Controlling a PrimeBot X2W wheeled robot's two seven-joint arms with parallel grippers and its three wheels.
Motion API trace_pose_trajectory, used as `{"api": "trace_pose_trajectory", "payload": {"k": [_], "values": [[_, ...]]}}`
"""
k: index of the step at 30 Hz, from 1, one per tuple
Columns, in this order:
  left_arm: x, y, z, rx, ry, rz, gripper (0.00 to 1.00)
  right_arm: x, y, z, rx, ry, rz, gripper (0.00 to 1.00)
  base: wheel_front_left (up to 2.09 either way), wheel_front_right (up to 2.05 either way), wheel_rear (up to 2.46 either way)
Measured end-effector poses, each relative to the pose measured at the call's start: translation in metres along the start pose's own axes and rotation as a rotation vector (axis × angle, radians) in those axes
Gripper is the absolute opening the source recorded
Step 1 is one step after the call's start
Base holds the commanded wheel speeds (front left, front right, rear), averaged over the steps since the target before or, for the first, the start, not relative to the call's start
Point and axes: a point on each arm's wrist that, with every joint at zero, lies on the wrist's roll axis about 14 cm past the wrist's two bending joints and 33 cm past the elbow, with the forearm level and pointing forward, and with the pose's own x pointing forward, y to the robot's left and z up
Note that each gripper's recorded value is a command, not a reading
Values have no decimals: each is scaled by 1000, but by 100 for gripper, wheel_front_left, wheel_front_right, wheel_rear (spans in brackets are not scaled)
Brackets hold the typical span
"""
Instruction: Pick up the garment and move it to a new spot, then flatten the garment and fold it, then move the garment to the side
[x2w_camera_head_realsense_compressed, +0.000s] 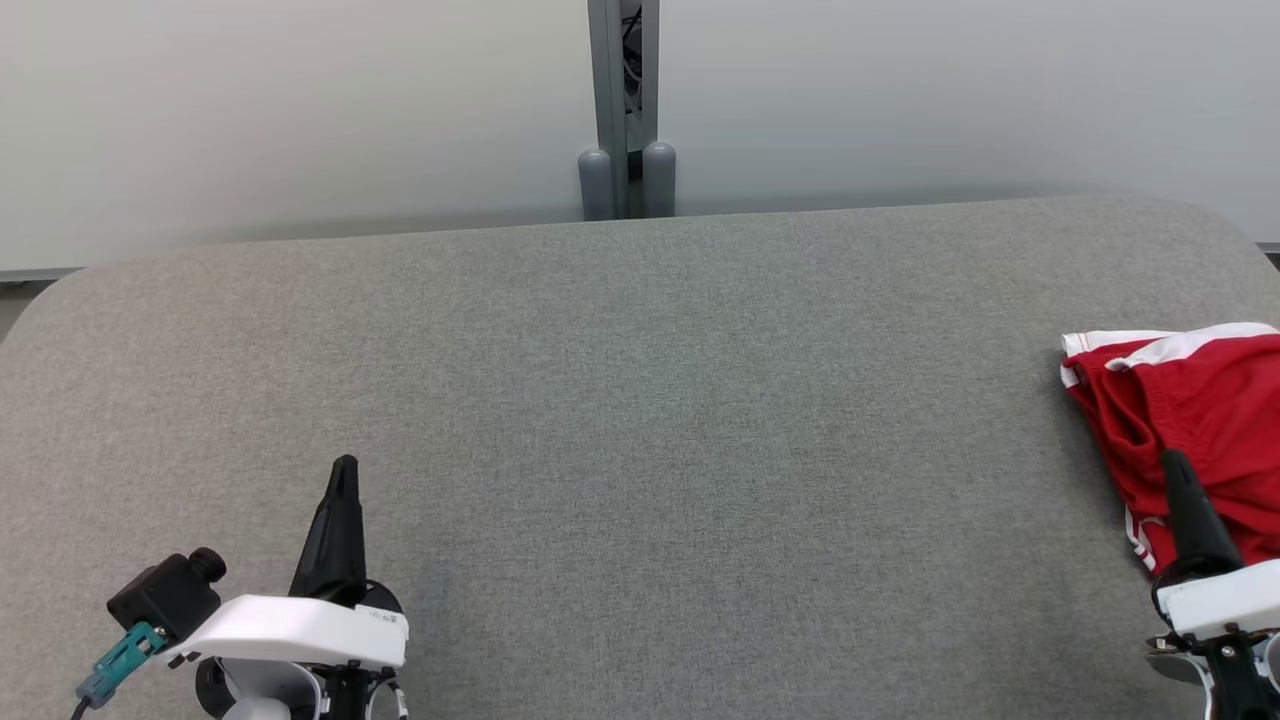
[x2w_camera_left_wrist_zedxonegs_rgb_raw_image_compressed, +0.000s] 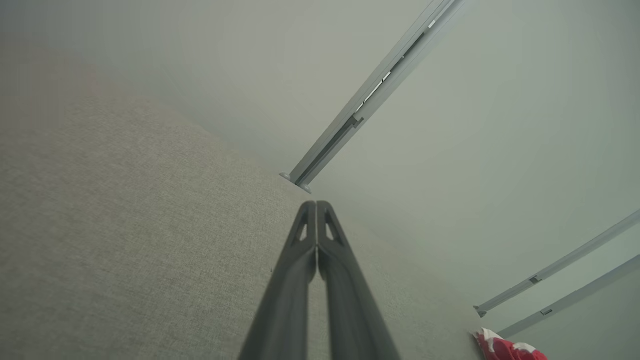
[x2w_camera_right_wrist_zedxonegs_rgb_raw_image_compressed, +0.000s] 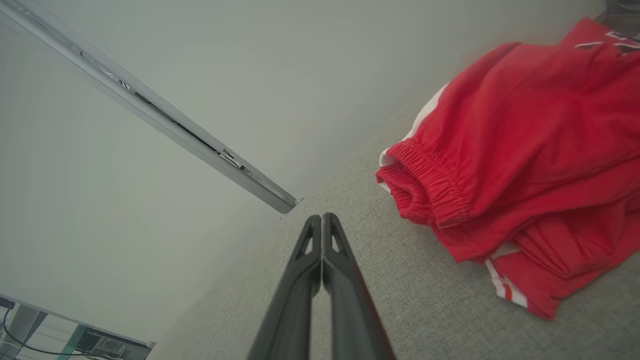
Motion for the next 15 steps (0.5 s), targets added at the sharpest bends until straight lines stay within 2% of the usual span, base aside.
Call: {"api": "trace_pose_trajectory", "payload": {"k": [15], "values": [[4, -10, -5, -200, 9, -11, 0, 2, -6, 9, 181, 1, -3, 0, 0, 0, 0]]}}
